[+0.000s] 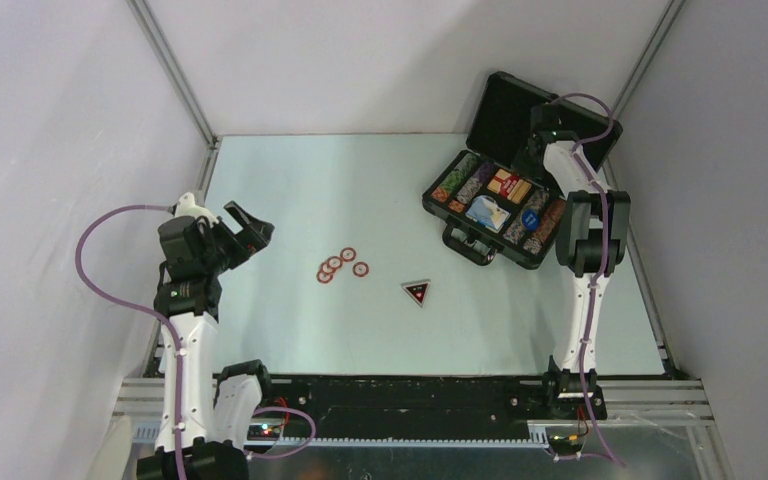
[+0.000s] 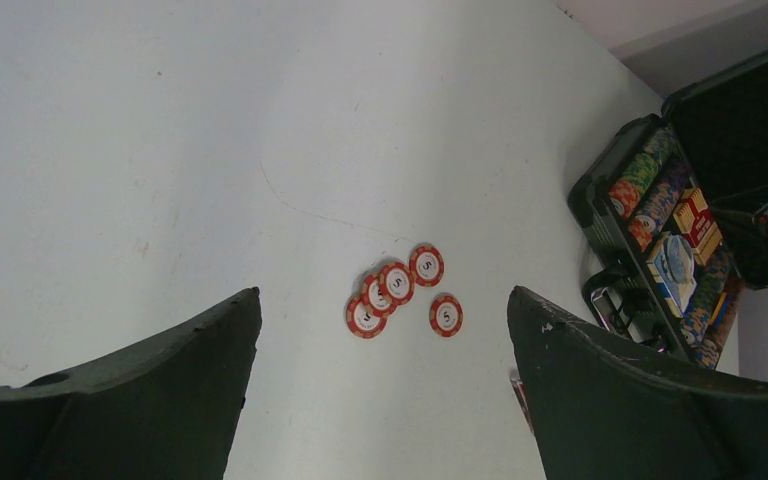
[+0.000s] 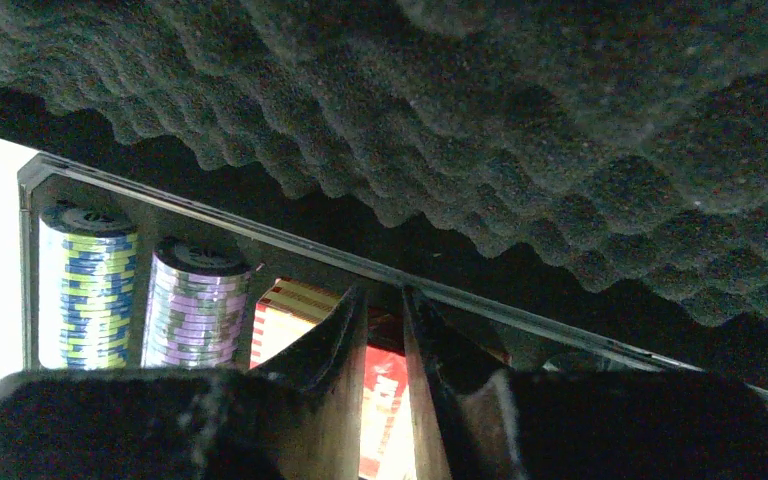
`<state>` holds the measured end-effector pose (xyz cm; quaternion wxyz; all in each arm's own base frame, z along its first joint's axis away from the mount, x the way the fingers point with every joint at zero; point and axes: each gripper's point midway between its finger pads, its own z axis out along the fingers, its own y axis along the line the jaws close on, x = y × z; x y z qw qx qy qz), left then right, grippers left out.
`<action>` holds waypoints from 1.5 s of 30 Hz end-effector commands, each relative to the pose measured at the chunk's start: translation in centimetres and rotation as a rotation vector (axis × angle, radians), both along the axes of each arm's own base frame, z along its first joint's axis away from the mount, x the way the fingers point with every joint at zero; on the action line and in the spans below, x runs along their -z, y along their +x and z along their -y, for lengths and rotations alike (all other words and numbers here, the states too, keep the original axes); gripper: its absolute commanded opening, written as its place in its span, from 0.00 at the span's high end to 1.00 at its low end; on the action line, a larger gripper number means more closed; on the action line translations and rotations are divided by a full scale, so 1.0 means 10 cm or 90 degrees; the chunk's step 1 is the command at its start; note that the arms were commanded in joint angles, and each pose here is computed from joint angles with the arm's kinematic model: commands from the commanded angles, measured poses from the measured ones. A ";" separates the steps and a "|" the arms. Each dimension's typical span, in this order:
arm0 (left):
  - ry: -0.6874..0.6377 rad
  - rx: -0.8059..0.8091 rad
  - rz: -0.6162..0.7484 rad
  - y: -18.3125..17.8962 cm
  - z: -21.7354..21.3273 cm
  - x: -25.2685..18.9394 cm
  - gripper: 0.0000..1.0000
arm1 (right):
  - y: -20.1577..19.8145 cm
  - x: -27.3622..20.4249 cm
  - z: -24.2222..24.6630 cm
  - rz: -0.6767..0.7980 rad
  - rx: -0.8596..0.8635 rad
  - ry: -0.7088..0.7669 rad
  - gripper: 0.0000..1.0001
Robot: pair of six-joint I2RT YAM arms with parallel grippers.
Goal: Pack up texas hold em set
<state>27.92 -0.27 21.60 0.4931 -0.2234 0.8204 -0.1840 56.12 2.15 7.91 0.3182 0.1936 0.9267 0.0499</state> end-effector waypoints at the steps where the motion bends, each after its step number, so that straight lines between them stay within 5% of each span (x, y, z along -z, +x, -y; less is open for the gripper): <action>1: -0.005 0.007 0.021 0.04 0.01 -0.06 0.03 | -0.53 0.46 -0.13 -0.167 -0.063 0.012 0.76; 11: -0.009 0.011 0.020 0.04 0.02 -0.06 0.03 | -0.61 0.56 0.06 -0.189 -0.049 -0.114 0.67; 20: -0.008 0.010 0.022 0.04 0.02 -0.06 0.03 | -0.37 -0.02 0.16 -0.055 -0.021 -0.221 0.58; 25: -0.007 0.010 0.023 0.04 0.02 -0.07 0.03 | -0.34 -0.24 0.04 0.022 -0.029 -0.186 0.57; 39: -0.005 0.009 0.024 0.03 0.01 -0.07 0.03 | -0.50 0.07 -0.32 -0.022 -0.100 -0.105 0.60; 45: -0.003 0.003 0.025 0.03 -0.01 -0.07 0.03 | -0.42 -0.62 -0.26 0.094 -0.083 -0.127 0.59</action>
